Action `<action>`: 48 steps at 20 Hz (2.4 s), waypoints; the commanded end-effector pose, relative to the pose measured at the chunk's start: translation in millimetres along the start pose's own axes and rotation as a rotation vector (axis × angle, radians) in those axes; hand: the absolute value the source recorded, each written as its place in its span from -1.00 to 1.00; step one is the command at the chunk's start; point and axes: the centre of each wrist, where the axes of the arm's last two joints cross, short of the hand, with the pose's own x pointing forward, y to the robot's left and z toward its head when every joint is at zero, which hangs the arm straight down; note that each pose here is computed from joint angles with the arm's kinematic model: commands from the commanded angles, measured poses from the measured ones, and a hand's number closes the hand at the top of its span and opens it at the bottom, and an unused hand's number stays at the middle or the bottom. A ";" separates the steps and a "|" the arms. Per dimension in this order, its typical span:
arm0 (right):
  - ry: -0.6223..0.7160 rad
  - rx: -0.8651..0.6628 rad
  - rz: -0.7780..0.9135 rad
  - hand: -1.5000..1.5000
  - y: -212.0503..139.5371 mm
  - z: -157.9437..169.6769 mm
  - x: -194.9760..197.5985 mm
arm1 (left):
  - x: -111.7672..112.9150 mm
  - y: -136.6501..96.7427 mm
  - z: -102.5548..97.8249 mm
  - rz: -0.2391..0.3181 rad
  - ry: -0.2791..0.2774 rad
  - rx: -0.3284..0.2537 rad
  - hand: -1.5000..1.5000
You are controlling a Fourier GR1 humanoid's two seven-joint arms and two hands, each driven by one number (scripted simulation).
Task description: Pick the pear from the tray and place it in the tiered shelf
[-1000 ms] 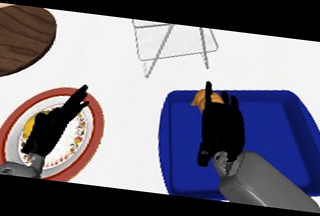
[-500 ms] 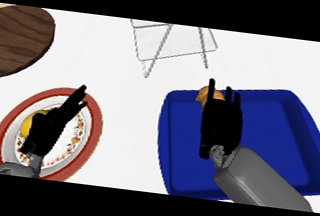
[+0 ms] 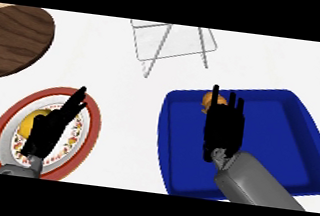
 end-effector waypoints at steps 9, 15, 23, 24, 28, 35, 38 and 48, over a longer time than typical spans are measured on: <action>0.110 0.054 0.069 -1.00 21.5 -23.6 -0.3 | -14.0 -6.4 4.0 0.002 0.037 0.014 0.00; 0.036 0.066 0.079 1.00 31.7 -47.6 4.3 | -16.9 20.3 -2.9 -0.006 0.036 0.006 0.00; -0.018 -0.022 0.056 1.00 28.8 -32.4 1.1 | -10.4 4.7 -1.7 0.010 0.038 0.000 0.00; 0.003 -0.045 0.075 1.00 37.0 -46.6 1.8 | 7.3 16.4 2.4 0.011 0.028 0.001 0.00; 0.008 -0.123 0.057 1.00 18.1 -13.2 12.5 | -15.4 -0.6 -2.4 -0.001 0.045 0.011 0.00; -0.232 0.080 -0.248 1.00 -32.6 -47.3 -54.9 | -13.8 -5.4 3.1 0.005 0.053 0.006 0.00; -0.231 0.042 -0.288 1.00 -63.8 -41.9 -70.7 | -16.8 6.1 14.6 0.002 0.072 0.022 0.00; -0.214 -0.327 -0.520 1.00 -162.7 -15.0 -85.8 | -19.1 1.5 8.3 0.002 0.052 0.008 0.00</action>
